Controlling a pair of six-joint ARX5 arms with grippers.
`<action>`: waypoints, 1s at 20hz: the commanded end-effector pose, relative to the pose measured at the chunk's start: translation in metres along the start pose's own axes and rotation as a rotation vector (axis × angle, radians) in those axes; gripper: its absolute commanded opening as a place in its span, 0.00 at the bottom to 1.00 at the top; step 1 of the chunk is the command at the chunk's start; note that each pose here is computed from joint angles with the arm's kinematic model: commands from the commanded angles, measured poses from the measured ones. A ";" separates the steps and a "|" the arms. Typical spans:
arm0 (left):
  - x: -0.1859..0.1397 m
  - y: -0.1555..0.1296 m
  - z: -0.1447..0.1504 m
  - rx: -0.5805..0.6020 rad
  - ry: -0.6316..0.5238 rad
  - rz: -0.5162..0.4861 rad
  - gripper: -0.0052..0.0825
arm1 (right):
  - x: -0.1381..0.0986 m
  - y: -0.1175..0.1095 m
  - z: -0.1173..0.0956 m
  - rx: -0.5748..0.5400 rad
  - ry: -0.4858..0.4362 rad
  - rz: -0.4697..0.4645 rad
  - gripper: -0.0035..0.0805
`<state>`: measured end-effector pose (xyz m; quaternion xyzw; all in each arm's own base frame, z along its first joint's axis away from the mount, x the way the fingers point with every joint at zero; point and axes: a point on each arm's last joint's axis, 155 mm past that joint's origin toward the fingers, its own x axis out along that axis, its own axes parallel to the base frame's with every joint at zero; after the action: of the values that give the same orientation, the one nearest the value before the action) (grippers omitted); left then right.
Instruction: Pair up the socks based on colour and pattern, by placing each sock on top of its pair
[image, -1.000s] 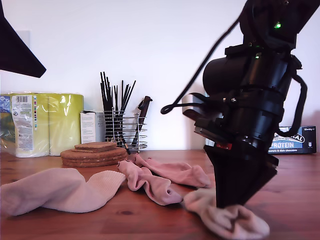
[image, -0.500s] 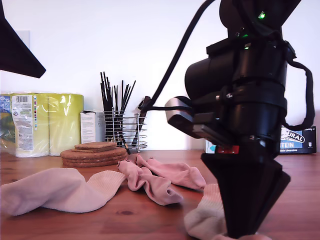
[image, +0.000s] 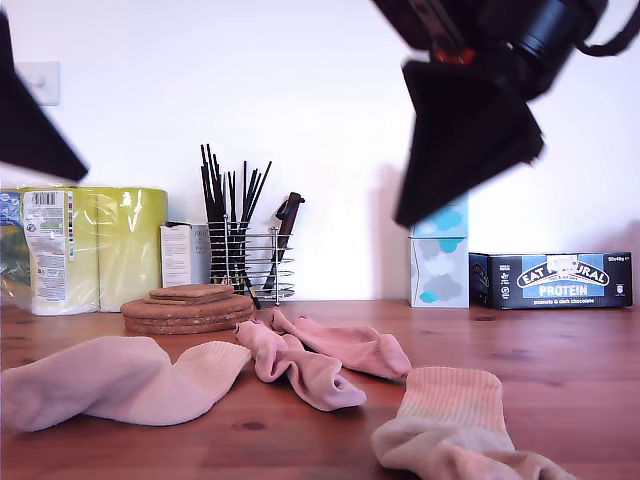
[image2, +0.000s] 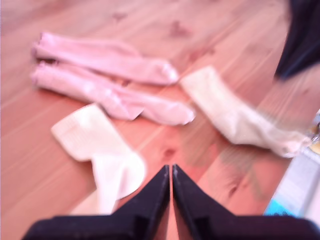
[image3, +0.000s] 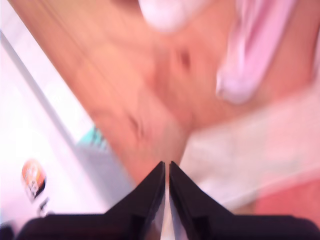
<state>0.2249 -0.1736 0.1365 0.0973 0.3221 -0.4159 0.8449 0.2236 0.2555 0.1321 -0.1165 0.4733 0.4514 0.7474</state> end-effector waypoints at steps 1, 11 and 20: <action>0.010 0.005 -0.011 0.055 0.056 -0.001 0.22 | -0.010 -0.001 0.017 -0.058 -0.084 -0.032 0.03; 0.071 0.070 -0.058 0.208 0.282 0.159 0.67 | -0.093 0.012 0.030 -0.148 -0.295 -0.154 0.03; 0.083 0.067 -0.076 0.015 0.348 0.129 0.04 | -0.102 0.013 0.013 -0.156 -0.266 -0.174 0.03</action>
<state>0.2723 -0.1475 0.0119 0.2053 0.4568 -0.3432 0.7946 0.2069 0.2133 0.2292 -0.1471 0.3205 0.4300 0.8311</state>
